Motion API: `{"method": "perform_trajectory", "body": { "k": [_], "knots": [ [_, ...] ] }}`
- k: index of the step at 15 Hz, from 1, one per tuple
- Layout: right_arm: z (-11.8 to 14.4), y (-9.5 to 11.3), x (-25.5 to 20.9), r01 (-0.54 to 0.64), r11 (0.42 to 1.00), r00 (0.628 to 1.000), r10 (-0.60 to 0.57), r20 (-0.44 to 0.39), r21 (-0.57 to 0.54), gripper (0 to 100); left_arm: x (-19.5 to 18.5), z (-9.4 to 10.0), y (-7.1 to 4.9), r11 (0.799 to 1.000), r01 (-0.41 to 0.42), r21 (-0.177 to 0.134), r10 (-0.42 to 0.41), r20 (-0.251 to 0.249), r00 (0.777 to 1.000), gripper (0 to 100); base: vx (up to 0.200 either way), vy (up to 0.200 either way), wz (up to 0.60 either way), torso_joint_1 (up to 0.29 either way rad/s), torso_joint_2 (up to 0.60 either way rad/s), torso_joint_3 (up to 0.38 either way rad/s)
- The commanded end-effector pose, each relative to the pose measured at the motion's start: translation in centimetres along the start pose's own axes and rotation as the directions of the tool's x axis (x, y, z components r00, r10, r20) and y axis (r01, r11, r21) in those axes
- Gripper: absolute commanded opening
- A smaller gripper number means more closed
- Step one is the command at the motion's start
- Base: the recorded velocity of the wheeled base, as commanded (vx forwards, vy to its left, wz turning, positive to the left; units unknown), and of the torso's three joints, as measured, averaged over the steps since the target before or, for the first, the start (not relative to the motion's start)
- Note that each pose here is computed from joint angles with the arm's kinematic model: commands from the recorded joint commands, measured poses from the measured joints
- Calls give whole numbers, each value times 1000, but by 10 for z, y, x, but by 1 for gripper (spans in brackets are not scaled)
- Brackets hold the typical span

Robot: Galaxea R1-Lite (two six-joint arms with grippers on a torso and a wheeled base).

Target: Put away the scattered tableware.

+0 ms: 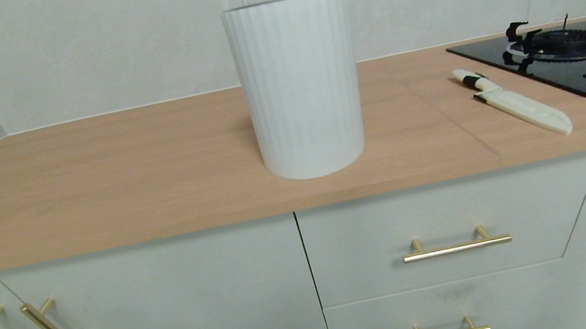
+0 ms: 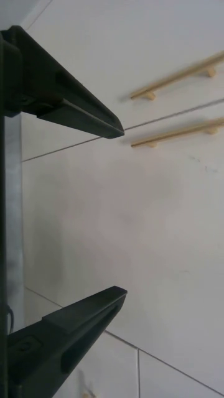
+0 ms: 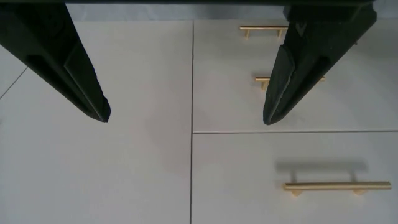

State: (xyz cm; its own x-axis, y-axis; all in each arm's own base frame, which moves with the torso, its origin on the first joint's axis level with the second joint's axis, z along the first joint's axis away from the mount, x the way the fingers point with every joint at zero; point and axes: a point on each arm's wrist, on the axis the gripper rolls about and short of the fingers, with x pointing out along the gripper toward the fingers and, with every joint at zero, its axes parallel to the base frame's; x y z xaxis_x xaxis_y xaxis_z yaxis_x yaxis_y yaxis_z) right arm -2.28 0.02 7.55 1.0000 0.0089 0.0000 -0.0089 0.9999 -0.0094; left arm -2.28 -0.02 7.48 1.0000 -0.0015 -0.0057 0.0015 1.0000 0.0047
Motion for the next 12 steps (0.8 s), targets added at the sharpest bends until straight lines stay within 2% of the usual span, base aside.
{"method": "perform_trajectory", "body": {
  "k": [1, 12],
  "knots": [
    [0, 0, 0, 0, 1000, 1000, 0, -2, 0, 100, 0, 0, 0, 1000, 0, 0, 0, 0, 1000, 100, 0, 0, 0, 41, -535, -339],
    [0, 0, 0, 0, 1000, 1000, 0, -2, 0, 100, 0, 0, 0, 1000, 0, 0, 0, 0, 1000, 100, 0, 0, 0, 142, -468, -322]
  ]
}}
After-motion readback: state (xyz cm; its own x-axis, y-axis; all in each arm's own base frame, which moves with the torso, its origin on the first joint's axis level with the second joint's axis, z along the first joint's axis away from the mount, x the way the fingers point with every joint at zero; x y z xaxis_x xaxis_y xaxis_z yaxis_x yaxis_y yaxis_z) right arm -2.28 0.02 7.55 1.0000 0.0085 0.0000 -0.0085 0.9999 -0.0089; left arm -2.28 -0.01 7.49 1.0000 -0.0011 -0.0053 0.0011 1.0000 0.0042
